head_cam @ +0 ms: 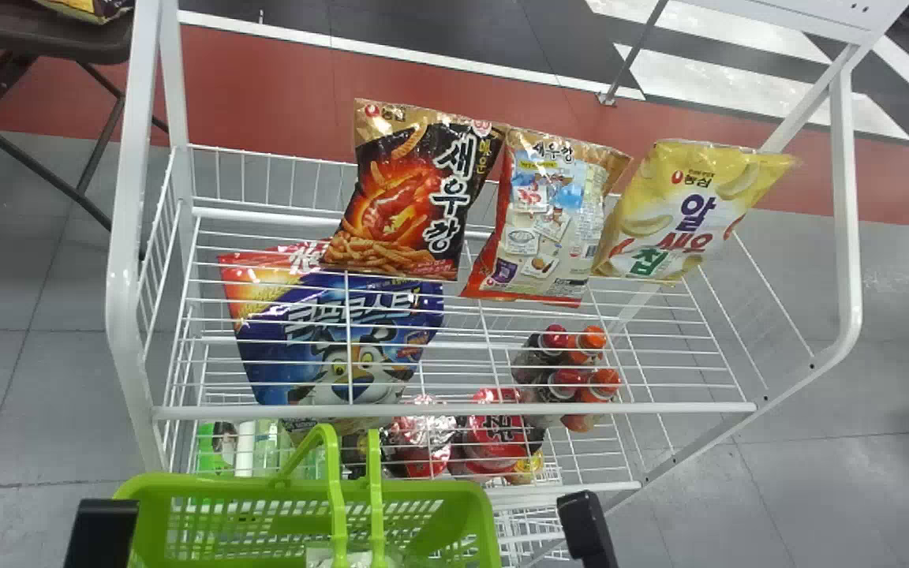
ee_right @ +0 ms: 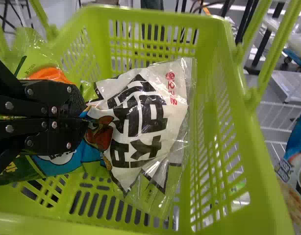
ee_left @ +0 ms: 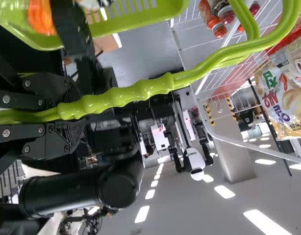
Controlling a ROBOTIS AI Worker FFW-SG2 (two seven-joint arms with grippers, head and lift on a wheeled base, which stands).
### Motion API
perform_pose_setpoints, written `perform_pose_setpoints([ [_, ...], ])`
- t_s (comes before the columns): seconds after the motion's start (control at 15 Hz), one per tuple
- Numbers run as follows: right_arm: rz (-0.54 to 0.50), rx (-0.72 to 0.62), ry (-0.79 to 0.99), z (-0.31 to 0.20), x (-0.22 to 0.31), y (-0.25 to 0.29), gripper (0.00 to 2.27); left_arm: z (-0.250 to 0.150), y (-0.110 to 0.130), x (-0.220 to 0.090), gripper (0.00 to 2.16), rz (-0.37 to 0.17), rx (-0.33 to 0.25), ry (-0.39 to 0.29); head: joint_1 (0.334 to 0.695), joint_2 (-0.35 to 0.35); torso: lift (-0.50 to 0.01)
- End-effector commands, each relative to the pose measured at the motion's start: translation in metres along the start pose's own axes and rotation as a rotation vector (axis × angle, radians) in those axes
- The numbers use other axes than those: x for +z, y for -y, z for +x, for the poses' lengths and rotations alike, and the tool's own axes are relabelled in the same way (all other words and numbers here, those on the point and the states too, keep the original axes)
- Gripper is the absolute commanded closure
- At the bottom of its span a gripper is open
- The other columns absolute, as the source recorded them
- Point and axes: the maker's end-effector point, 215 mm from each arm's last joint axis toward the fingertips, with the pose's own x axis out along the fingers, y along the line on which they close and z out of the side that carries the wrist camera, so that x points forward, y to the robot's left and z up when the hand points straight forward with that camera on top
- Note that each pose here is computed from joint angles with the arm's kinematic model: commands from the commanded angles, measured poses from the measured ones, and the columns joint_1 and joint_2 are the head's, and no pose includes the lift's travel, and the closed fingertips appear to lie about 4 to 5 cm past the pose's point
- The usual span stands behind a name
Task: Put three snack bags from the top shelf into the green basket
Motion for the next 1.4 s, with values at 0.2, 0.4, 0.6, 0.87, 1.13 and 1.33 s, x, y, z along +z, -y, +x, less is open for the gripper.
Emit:
perform_pose_setpoints([
  [0.2, -0.061, -0.052, 0.009, 0.033, 0.007, 0.019, 1.96, 0.001, 0.003, -0.002, 2.15, -0.001, -0.003, -0.001, 0.695, -0.35, -0.05],
  [0.4, -0.075, -0.064, 0.012, 0.019, 0.007, 0.012, 0.0, 0.0, 0.004, -0.002, 2.15, -0.003, -0.006, 0.001, 0.695, -0.35, -0.05],
  [0.6, -0.095, -0.072, 0.042, -0.011, 0.009, -0.004, 0.05, -0.001, 0.004, -0.003, 2.14, -0.006, -0.007, 0.001, 0.695, -0.35, -0.05],
  [0.87, -0.127, -0.067, 0.158, -0.051, 0.038, -0.019, 0.05, -0.001, 0.004, -0.003, 2.14, -0.006, -0.007, 0.001, 0.695, -0.35, -0.05],
  [1.13, -0.424, -0.135, 0.583, -0.11, 0.166, -0.04, 0.06, 0.0, 0.003, -0.004, 2.15, -0.008, -0.007, 0.001, 0.695, -0.35, -0.05],
  [1.33, -0.659, -0.166, 0.827, -0.134, 0.232, -0.084, 0.06, 0.004, 0.005, -0.007, 2.14, -0.006, -0.008, -0.008, 0.695, -0.35, -0.05],
])
